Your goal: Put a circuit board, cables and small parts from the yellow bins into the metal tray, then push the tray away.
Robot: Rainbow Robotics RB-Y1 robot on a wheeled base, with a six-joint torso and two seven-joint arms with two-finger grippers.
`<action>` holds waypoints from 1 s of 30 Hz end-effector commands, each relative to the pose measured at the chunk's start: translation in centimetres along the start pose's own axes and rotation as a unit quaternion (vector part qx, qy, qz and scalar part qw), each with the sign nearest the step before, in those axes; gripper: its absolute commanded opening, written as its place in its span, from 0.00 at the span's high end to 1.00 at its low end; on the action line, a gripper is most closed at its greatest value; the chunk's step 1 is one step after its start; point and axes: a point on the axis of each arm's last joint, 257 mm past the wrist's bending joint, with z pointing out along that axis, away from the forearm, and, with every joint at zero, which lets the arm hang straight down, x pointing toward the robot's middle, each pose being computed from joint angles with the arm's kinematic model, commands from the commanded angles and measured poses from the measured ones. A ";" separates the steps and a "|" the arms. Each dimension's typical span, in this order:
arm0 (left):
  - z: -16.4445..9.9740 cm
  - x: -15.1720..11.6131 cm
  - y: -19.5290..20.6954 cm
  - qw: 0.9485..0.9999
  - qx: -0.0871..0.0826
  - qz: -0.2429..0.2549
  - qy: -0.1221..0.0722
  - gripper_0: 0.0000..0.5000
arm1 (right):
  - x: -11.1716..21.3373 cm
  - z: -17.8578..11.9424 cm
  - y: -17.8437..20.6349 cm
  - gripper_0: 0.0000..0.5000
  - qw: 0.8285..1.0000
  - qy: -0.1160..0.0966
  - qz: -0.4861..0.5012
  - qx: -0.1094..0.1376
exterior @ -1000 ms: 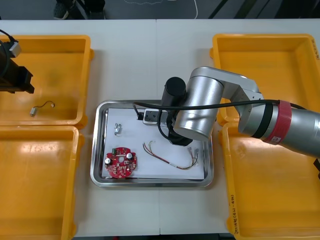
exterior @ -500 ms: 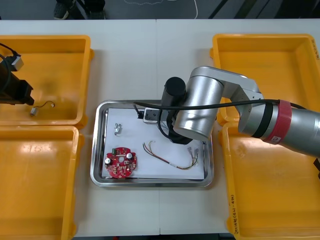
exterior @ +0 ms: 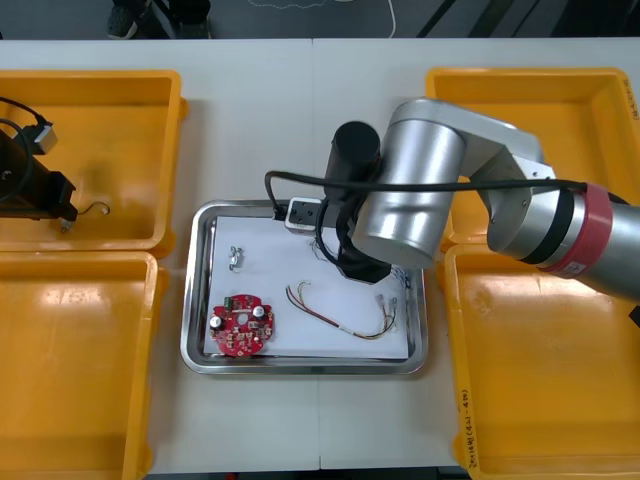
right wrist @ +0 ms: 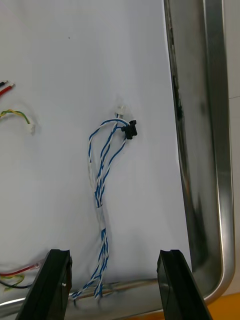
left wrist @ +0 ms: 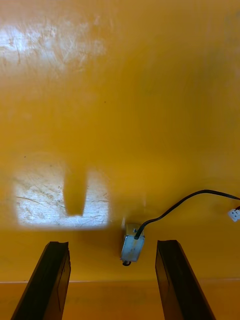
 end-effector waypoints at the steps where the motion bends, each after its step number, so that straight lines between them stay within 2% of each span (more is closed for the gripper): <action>1: 0.6 0.0 -0.9 0.999 0.006 0.049 -0.006 0.00 | -1.0 -5.1 -3.7 0.00 0.996 -0.040 0.072 0.015; 7: 0.9 0.3 -1.1 0.999 0.007 0.050 -0.003 0.00 | 0.4 -8.1 -4.4 0.00 0.989 -0.039 0.146 -0.005; 15: 1.3 0.6 -1.2 0.999 0.006 0.054 0.000 0.00 | 3.2 -11.3 -4.9 0.00 0.970 -0.019 0.241 -0.036; 24: 1.8 0.8 -1.5 0.998 0.003 0.057 0.002 0.00 | 8.2 -13.3 -5.3 0.00 0.942 0.029 0.329 -0.054; 30: 2.1 0.6 -1.7 0.998 0.001 0.058 -0.001 0.00 | 10.2 -14.0 -5.8 0.00 0.927 0.012 0.370 -0.059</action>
